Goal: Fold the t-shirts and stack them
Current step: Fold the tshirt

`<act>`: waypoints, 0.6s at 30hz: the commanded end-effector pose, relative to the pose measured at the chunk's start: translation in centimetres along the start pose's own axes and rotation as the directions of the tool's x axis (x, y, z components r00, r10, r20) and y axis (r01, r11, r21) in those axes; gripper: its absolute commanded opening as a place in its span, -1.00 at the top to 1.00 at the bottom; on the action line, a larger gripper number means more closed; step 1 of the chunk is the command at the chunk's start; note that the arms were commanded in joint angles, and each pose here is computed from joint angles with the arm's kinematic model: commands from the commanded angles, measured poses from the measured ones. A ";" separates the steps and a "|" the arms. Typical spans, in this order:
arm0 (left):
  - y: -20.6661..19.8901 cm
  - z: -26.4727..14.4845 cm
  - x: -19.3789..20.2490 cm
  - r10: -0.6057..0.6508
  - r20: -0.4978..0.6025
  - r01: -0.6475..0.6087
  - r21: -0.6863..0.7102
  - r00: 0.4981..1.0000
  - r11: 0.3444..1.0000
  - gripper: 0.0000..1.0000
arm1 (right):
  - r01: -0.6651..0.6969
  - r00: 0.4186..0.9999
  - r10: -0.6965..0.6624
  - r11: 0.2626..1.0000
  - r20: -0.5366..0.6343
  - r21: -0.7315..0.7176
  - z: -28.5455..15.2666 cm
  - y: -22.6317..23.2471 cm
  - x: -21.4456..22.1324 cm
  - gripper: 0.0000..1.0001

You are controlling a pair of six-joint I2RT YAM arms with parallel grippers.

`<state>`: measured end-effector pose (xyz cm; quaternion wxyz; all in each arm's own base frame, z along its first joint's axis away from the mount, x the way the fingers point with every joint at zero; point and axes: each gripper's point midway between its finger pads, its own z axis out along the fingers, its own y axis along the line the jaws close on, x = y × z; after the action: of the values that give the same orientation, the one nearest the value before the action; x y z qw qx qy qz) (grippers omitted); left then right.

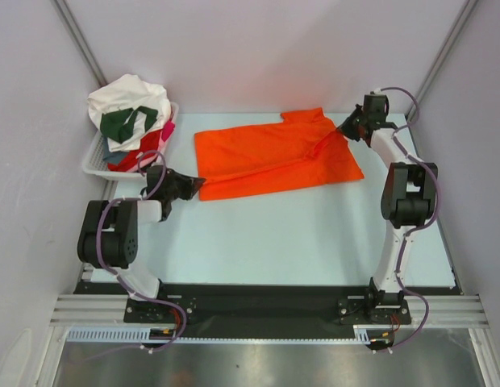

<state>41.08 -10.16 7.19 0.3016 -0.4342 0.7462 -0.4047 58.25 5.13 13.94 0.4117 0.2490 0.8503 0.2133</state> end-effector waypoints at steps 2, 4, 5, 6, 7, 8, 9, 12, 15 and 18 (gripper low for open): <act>-2.0 0.8 -1.4 -0.008 0.034 0.005 0.061 0.999 0.998 0.92 | 0.049 0.999 -0.049 0.998 0.023 -0.024 0.5 2.2 -1.2 0.97; -2.1 1.0 -1.3 0.014 0.020 -0.016 0.068 1.000 0.998 0.50 | 0.049 0.999 -0.049 0.998 0.001 -0.027 1.0 2.1 -0.6 0.46; -2.3 1.0 -1.3 0.027 0.019 -0.028 0.073 0.999 0.997 0.23 | 0.045 0.999 -0.045 0.999 -0.005 -0.028 1.0 2.2 -0.6 0.00; -2.5 0.8 -1.3 0.038 0.022 -0.040 0.080 0.999 0.996 0.11 | 0.040 0.999 -0.040 0.999 -0.004 -0.033 0.7 2.4 -0.7 -0.18; -3.1 0.5 -1.4 0.054 0.031 -0.057 0.093 0.998 0.994 -0.03 | 0.037 0.999 -0.037 0.999 -0.005 -0.034 0.5 2.5 -0.6 -0.25; -2.9 0.2 -1.4 0.073 0.033 -0.075 0.071 0.997 0.995 -0.32 | 0.037 0.999 -0.037 0.999 0.001 -0.039 0.3 2.5 -0.8 -0.34; -2.9 0.0 -1.8 0.087 0.054 -0.090 0.058 0.995 0.994 -0.41 | 0.034 0.999 -0.034 0.999 -0.010 -0.034 0.1 2.2 -0.2 -0.36; -3.4 -1.6 -2.3 0.154 0.099 -0.157 0.023 0.983 0.987 -0.58 | 0.017 1.000 -0.017 0.999 0.000 -0.052 -1.7 2.0 0.2 -0.37; -3.7 -3.8 -2.5 0.205 0.141 -0.208 0.007 0.968 0.978 -0.59 | -0.004 0.999 0.008 0.994 0.035 -0.109 -4.5 3.0 0.0 -0.32; -3.1 -5.8 -2.6 0.230 0.195 -0.232 -0.015 0.953 0.973 -0.57 | -0.052 0.996 0.061 0.989 0.069 -0.137 -7.2 1.4 0.7 -0.26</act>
<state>40.48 -8.41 12.35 0.3843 -0.3899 0.7525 -0.3661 52.94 6.35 12.12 0.3771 0.2528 0.8610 0.2292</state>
